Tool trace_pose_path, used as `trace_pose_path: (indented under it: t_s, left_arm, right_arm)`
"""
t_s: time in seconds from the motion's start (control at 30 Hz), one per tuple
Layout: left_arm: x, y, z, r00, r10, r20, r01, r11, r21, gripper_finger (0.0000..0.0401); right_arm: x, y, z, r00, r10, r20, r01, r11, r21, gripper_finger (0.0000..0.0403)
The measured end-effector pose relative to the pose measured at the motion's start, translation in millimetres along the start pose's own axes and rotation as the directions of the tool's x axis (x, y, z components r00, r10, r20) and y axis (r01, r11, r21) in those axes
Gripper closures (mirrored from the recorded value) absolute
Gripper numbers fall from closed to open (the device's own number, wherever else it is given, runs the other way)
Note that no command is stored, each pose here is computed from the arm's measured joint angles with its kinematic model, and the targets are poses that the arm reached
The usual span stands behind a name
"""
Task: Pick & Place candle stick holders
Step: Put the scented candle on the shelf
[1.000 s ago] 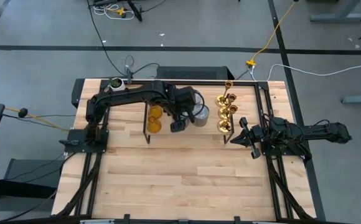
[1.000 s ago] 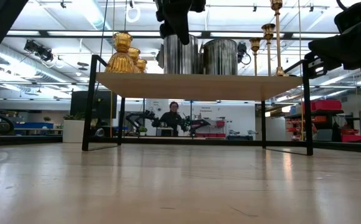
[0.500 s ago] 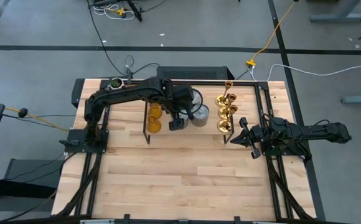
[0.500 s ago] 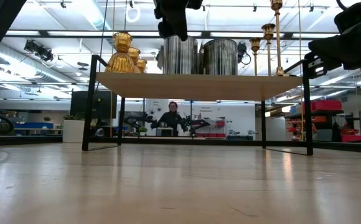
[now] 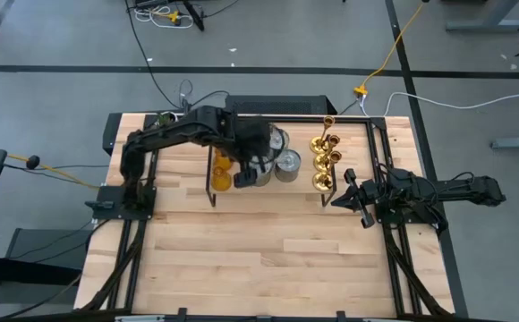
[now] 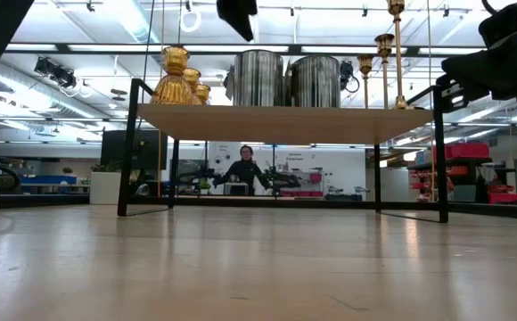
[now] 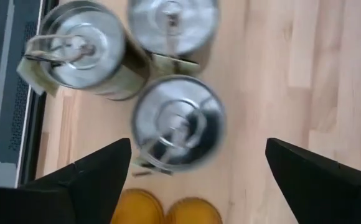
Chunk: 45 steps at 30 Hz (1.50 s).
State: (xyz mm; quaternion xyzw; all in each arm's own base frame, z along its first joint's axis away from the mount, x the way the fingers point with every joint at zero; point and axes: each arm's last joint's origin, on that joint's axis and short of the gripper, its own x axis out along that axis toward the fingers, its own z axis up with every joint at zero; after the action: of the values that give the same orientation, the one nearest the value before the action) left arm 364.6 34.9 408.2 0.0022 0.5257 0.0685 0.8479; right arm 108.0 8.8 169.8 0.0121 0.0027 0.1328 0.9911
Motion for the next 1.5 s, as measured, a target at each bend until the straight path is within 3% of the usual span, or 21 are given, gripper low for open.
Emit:
trace_pose_path:
  t_s: [0.3, 0.73, 1.17, 1.5]
  left_arm:
    - [1.4, -14.8, -8.5, 0.996, 0.005, -0.089, -0.002, 0.999, 0.042, 0.0077]
    - [35.8, -16.1, -20.5, 0.971, 0.012, -0.240, 0.000, 0.999, 0.050, 0.0189]
    - [39.7, -9.4, -19.0, 0.974, 0.017, -0.227, -0.010, 0.999, 0.030, 0.0319]
    - [39.8, -9.6, -18.6, 0.975, 0.016, -0.223, -0.012, 1.000, 0.017, 0.0391]
  right_arm:
    - [0.0, 0.0, 0.0, 1.000, 0.000, 0.000, 0.000, 1.000, 0.000, 0.0389]
    - [0.0, 0.0, 0.0, 1.000, 0.000, 0.000, 0.000, 1.000, 0.000, 0.0389]
    - [0.0, 0.0, 0.0, 1.000, 0.001, 0.000, -0.001, 1.000, 0.000, 0.0389]
    - [0.0, 0.0, 0.1, 1.000, 0.000, 0.001, 0.000, 1.000, 0.000, 0.0389]
